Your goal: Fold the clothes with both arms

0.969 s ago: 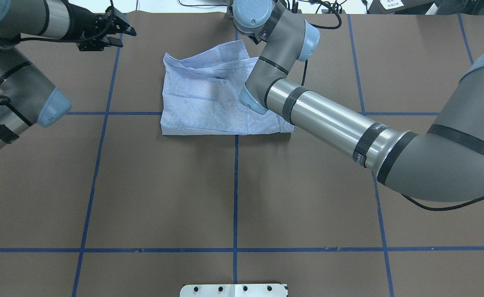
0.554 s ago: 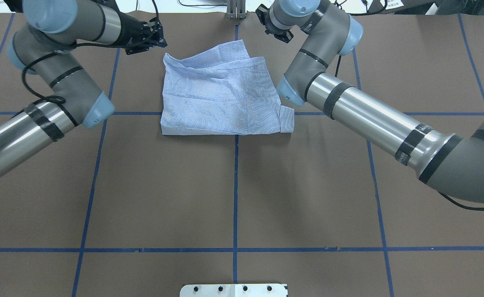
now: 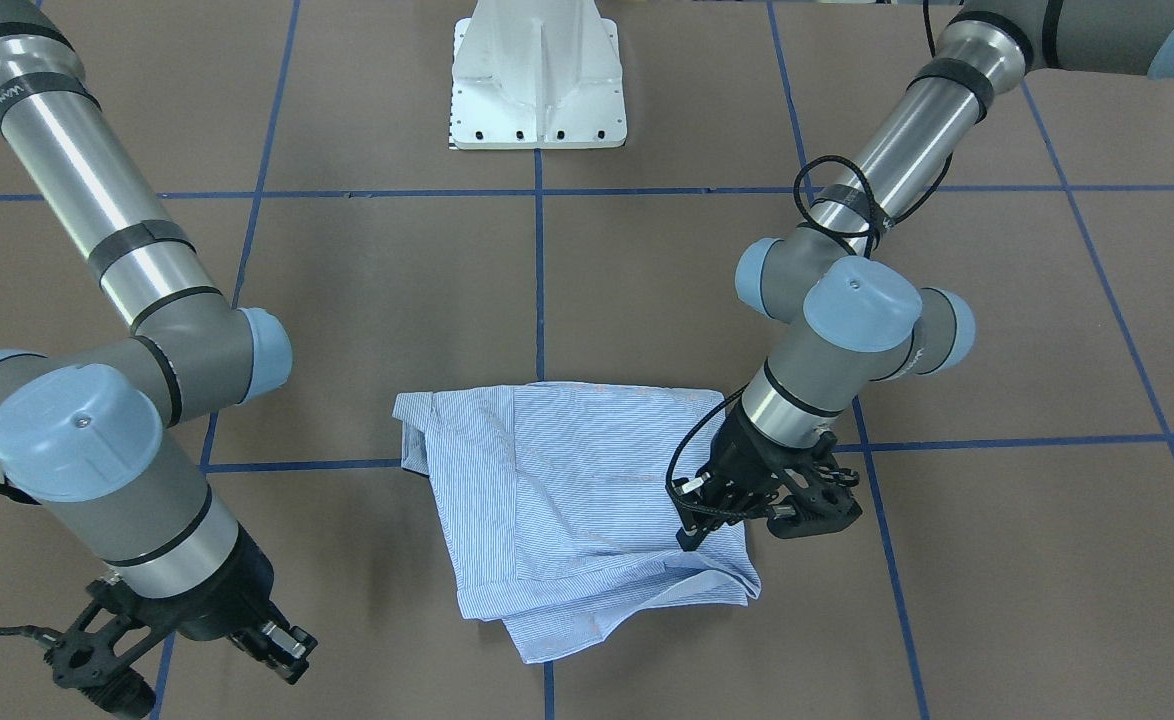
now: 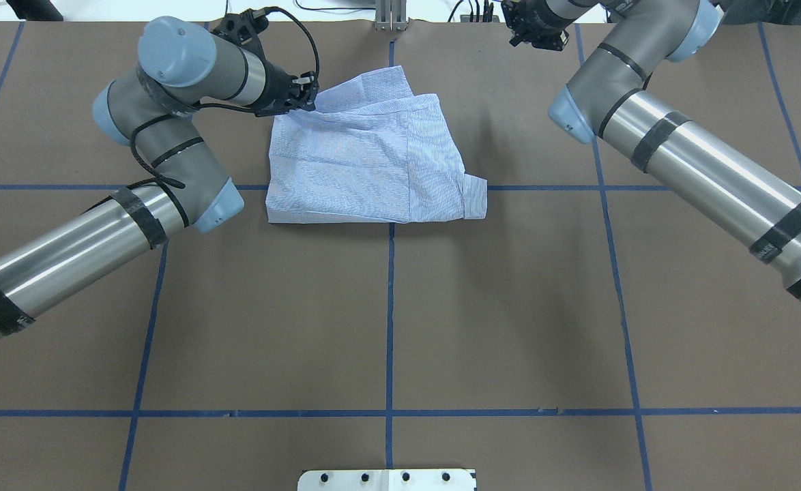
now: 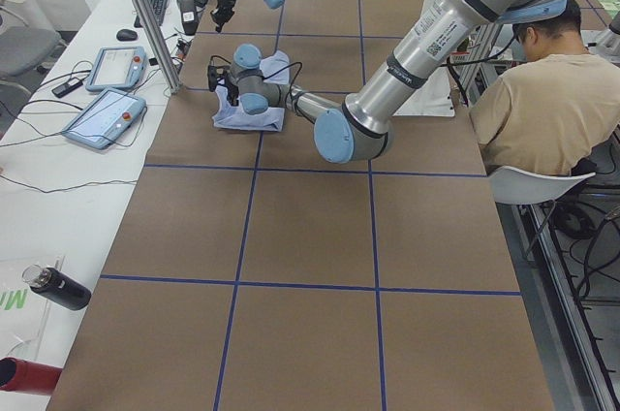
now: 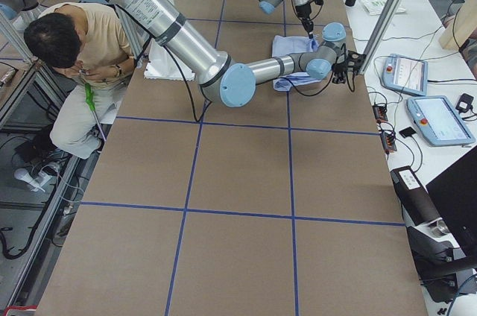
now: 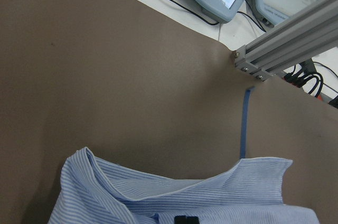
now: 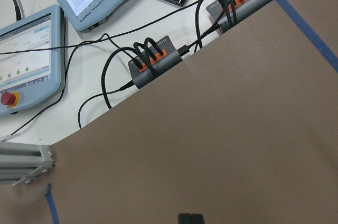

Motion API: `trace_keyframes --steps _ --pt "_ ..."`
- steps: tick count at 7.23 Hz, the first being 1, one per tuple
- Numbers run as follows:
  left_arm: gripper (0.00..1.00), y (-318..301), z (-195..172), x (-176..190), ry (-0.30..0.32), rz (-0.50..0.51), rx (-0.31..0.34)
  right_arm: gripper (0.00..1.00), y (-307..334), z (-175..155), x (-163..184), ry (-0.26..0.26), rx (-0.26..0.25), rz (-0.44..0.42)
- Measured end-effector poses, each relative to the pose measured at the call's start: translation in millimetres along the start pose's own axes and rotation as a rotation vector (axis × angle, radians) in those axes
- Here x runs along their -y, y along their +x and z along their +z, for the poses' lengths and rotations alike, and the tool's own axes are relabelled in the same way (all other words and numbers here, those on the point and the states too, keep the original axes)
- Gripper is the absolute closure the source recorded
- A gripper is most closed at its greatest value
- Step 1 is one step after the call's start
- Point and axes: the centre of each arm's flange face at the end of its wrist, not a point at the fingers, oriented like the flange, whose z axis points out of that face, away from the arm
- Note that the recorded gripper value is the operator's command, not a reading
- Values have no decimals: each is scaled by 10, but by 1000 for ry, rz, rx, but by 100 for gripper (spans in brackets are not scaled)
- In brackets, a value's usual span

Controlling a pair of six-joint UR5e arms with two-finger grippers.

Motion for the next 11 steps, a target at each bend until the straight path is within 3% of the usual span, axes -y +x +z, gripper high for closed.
trace_keyframes --steps 4,6,8,11 --pt "100 -31 284 -95 -18 75 43 100 308 -165 256 -37 -3 -50" --pt "100 21 444 147 44 95 54 100 433 -109 254 -41 -16 -47" --pt "100 -230 525 604 165 86 76 100 589 -8 210 -45 -36 -48" --pt "100 -531 237 1277 268 100 116 100 711 52 213 -45 -51 -45"
